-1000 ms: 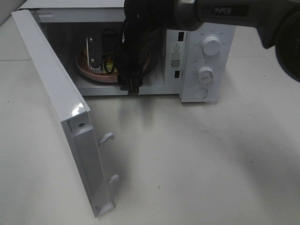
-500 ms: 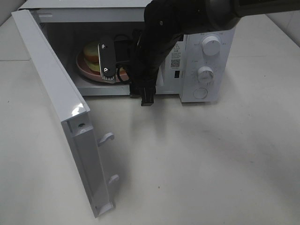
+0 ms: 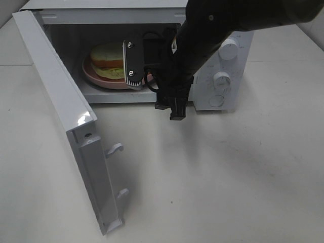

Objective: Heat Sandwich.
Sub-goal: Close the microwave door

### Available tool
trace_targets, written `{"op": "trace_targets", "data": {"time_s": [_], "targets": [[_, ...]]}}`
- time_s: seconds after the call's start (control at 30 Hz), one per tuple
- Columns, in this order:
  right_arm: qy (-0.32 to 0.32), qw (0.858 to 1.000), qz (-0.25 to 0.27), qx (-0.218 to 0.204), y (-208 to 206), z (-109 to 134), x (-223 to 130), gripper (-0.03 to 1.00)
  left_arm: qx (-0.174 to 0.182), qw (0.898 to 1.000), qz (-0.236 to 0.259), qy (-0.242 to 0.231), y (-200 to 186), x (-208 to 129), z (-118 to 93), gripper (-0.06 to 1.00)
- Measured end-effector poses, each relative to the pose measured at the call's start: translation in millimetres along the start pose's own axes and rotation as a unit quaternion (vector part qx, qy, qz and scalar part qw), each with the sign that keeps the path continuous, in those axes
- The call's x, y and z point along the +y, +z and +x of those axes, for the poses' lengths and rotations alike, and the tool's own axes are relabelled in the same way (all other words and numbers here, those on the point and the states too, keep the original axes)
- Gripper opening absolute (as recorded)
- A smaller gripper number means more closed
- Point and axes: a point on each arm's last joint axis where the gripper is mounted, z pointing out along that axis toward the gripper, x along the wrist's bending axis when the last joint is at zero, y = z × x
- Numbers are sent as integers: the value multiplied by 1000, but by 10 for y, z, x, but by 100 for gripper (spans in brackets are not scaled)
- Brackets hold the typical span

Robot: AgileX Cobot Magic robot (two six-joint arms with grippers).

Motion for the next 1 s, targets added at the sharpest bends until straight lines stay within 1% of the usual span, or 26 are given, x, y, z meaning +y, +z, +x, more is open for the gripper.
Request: {"op": "trace_targets", "data": {"time_s": [0.1, 0.13, 0.23, 0.3, 0.4, 0.47, 0.5, 0.53, 0.57, 0.6, 0.63, 0.7, 0.73, 0.77, 0.83, 0.87, 0.9, 0.93, 1.0], "targets": [[26, 1000, 1, 2, -142, 94, -65, 68, 0, 1000, 0, 0, 0, 0, 0, 99], [26, 1000, 1, 2, -142, 94, -65, 68, 0, 1000, 0, 0, 0, 0, 0, 99], [61, 998, 2, 2, -282, 174, -124, 68, 0, 1000, 0, 0, 0, 0, 0, 99], [70, 998, 4, 4, -317, 199, -142, 68, 0, 1000, 0, 0, 0, 0, 0, 99], [110, 994, 11, 10, -460, 286, -207, 68, 0, 1000, 0, 0, 0, 0, 0, 99], [123, 992, 12, 11, -495, 307, -223, 68, 0, 1000, 0, 0, 0, 0, 0, 99], [148, 989, 15, 14, -560, 355, -257, 68, 0, 1000, 0, 0, 0, 0, 0, 99], [160, 987, 17, 14, -599, 378, -274, 68, 0, 1000, 0, 0, 0, 0, 0, 99], [160, 987, 17, 14, -599, 378, -274, 68, 0, 1000, 0, 0, 0, 0, 0, 99], [174, 984, 18, 15, -628, 399, -289, 68, 0, 1000, 0, 0, 0, 0, 0, 99], [204, 979, 22, 17, -693, 453, -326, 68, 0, 1000, 0, 0, 0, 0, 0, 99], [232, 972, 22, 16, -768, 506, -360, 68, 0, 1000, 0, 0, 0, 0, 0, 99], [232, 972, 22, 16, -768, 506, -360, 68, 0, 1000, 0, 0, 0, 0, 0, 99], [244, 969, 20, 14, -808, 525, -374, 68, 0, 1000, 0, 0, 0, 0, 0, 99], [289, 957, 22, 13, -913, 610, -433, 68, 0, 1000, 0, 0, 0, 0, 0, 99], [289, 957, 22, 13, -913, 610, -433, 68, 0, 1000, 0, 0, 0, 0, 0, 99], [302, 953, 22, 12, -956, 640, -454, 68, 0, 1000, 0, 0, 0, 0, 0, 99], [334, 942, 23, 11, -1031, 706, -499, 68, 0, 1000, 0, 0, 0, 0, 0, 99], [355, 934, 22, 8, -1123, 759, -539, 68, 0, 1000, 0, 0, 0, 0, 0, 99]]}}
